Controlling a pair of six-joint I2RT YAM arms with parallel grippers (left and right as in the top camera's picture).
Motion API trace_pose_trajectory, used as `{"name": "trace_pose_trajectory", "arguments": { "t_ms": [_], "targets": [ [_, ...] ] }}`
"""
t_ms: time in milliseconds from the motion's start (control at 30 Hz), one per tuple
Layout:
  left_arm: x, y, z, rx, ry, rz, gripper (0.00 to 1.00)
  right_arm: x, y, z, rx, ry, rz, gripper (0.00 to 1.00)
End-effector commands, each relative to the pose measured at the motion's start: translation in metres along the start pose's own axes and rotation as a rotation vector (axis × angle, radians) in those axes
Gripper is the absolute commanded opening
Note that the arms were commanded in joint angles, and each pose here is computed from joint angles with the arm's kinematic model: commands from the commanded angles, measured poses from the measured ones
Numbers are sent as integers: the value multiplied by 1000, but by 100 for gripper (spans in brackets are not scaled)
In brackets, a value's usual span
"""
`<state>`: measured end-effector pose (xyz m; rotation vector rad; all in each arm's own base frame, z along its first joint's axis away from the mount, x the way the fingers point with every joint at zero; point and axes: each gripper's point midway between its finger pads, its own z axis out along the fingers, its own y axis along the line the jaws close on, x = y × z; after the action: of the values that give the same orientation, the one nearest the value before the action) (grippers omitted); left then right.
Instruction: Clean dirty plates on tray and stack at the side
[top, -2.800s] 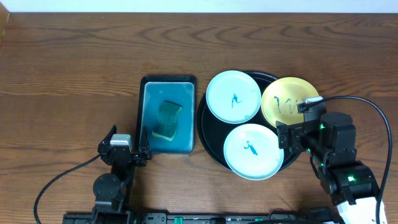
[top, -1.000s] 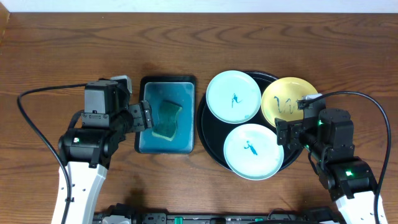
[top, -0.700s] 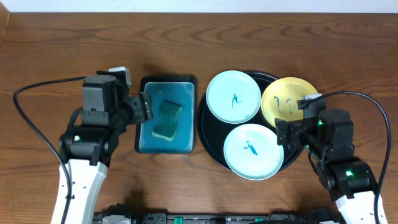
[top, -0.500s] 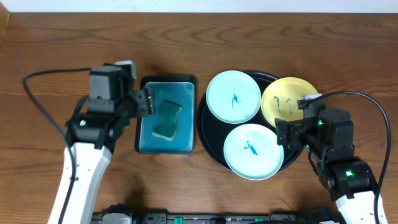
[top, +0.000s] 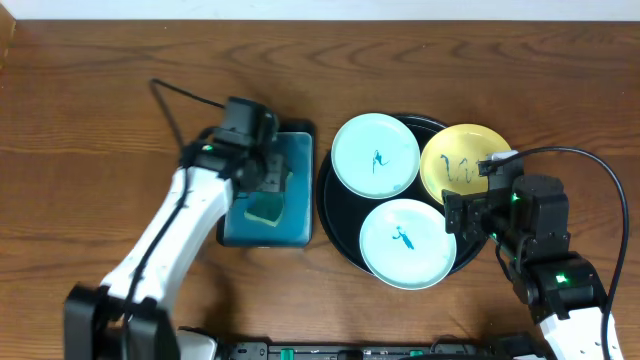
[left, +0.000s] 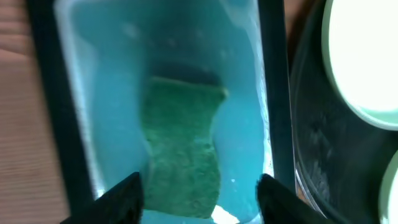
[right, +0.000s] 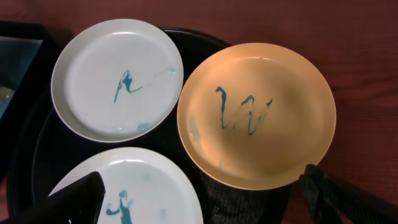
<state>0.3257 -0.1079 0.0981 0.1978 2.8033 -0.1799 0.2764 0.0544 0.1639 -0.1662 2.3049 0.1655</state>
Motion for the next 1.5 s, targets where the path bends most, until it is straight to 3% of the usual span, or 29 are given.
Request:
{"name": "trace_pose_trajectory", "arguments": {
  "t_ms": [0,200,300,600,1100,1200,1333,1467],
  "targets": [
    [8,-6,16,-14,68,37,54,-9,5,-4,-15,-21,3,99],
    [27,10,38,-104,176,7,44,-8,4,-4,-15,-18,3,99],
    [28,20,41,-164,181,-14,44,-8,4,-4,-15,-18,3,99],
    [23,19,45,-158,152,-15,46,-7,4,-3,-15,-13,3,99],
    [43,21,79,-153,218,-16,48,-7,4,-3,-15,-13,3,99],
    [51,23,88,-160,256,-15,38,-7,4,-3,-15,-13,3,99],
    [55,24,93,-163,273,-16,9,-7,4,-3,-15,-13,3,99],
    [51,23,88,-160,255,-15,8,-7,4,-3,-15,-13,3,99]
  ]
}}
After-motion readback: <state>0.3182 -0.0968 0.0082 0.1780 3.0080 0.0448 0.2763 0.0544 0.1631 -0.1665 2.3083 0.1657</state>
